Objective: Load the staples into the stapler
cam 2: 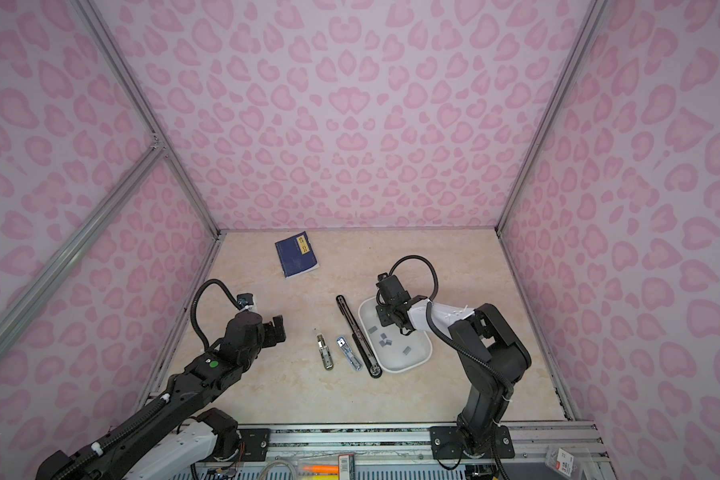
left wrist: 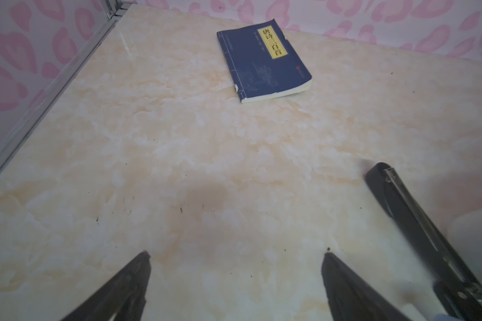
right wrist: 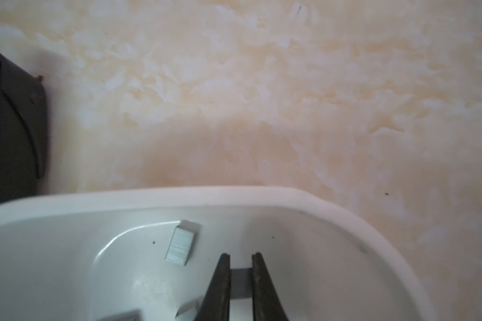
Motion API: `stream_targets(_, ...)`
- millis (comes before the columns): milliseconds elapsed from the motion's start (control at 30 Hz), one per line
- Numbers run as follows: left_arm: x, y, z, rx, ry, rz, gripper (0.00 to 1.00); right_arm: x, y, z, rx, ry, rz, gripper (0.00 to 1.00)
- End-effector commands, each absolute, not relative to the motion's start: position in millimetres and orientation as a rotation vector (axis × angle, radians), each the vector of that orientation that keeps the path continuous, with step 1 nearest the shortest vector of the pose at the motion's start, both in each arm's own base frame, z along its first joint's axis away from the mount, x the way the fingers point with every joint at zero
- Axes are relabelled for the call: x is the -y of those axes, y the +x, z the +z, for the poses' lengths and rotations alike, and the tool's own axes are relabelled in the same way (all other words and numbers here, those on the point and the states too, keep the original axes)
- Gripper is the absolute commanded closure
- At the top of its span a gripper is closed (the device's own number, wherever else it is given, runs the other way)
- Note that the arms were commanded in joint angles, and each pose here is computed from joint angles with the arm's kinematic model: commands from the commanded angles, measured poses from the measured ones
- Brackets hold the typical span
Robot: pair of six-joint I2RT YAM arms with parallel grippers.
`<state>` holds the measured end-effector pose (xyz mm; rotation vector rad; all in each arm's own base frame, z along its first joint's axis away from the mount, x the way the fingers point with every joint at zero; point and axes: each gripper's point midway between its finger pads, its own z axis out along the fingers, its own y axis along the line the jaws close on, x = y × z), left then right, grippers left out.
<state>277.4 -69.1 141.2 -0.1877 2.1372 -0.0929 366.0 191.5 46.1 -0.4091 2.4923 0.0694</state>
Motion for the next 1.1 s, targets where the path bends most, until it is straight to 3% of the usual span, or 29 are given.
stream_targets(0, 86, 264, 145, -2.165, -0.157, -0.260, 0.03, -188, 363, 59, -2.470, -0.354, 0.077, 0.88)
stream_targets(400, 97, 223, 143, -2.196, -0.132, -0.476, 0.03, -228, 308, 108, -2.337, -0.463, 0.109, 0.89)
stream_targets(600, 71, 218, 119, -2.183, -0.249, -0.364, 0.03, -254, 275, 125, -2.275, -0.516, 0.163, 0.88)
stream_targets(1067, 81, 211, 127, -2.109, -0.209, -0.486, 0.02, -289, 227, 98, -2.223, -0.546, 0.324, 0.89)
